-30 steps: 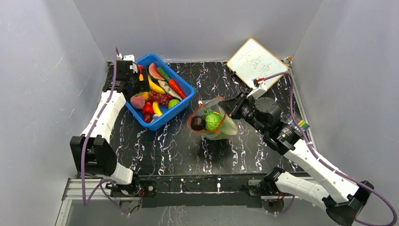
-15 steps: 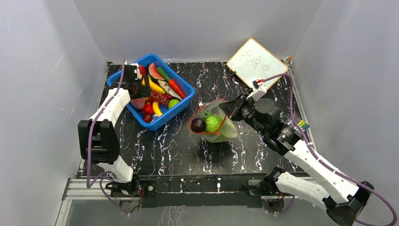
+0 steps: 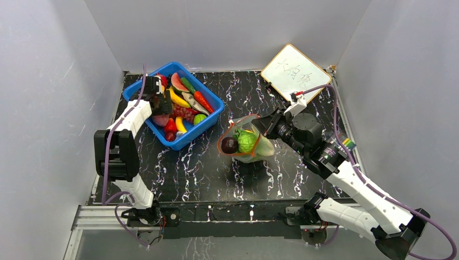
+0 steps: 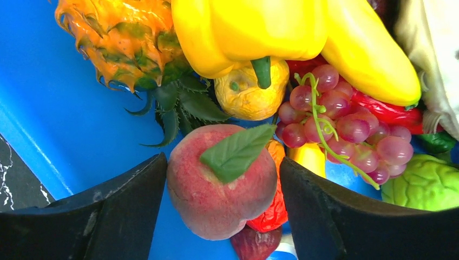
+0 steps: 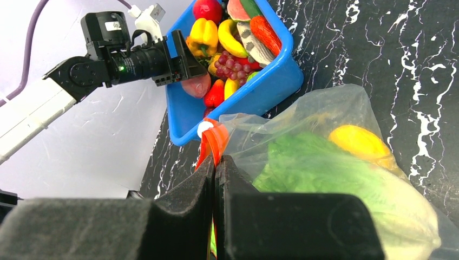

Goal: Place the food in the zip-top bag and seal the zipper
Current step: Pick up the fake fruit from the bin.

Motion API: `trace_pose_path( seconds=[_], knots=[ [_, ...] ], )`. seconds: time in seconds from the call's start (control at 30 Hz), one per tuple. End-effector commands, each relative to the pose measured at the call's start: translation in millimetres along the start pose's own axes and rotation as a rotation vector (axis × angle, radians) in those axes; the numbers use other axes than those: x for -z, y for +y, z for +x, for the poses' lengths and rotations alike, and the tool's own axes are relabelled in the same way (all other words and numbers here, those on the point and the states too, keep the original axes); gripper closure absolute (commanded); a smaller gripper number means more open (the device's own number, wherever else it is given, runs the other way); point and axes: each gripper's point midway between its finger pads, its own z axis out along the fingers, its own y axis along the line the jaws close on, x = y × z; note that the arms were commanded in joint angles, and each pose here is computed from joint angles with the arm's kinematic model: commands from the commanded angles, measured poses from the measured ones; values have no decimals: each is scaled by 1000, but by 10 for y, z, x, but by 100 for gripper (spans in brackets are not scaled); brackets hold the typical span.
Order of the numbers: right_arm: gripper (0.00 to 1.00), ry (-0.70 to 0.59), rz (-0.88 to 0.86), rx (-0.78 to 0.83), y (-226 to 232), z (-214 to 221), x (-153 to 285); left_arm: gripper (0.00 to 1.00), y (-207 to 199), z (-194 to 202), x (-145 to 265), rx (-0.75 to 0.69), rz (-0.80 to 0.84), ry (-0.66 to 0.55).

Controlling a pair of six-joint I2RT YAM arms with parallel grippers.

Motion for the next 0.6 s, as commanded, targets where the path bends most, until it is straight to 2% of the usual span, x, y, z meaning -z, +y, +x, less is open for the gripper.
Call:
trace_pose_path(
  seconds=[0.0,0.17,0.3,0.57],
  knots=[
    [100,-102,-93,-16,321,-356,110,32,-6,-44,79,7,19,-10],
    [100,-105,-86,-7,331,-388,125,42,-36,-17,90,16,31,20],
    [100,-105,-86,-10,320,-379,136,52,-99,-100,256,35,78,-13],
    [100,-92,-72,-14,251,-304,109,59,-179,-163,705,77,166,-76]
  ],
)
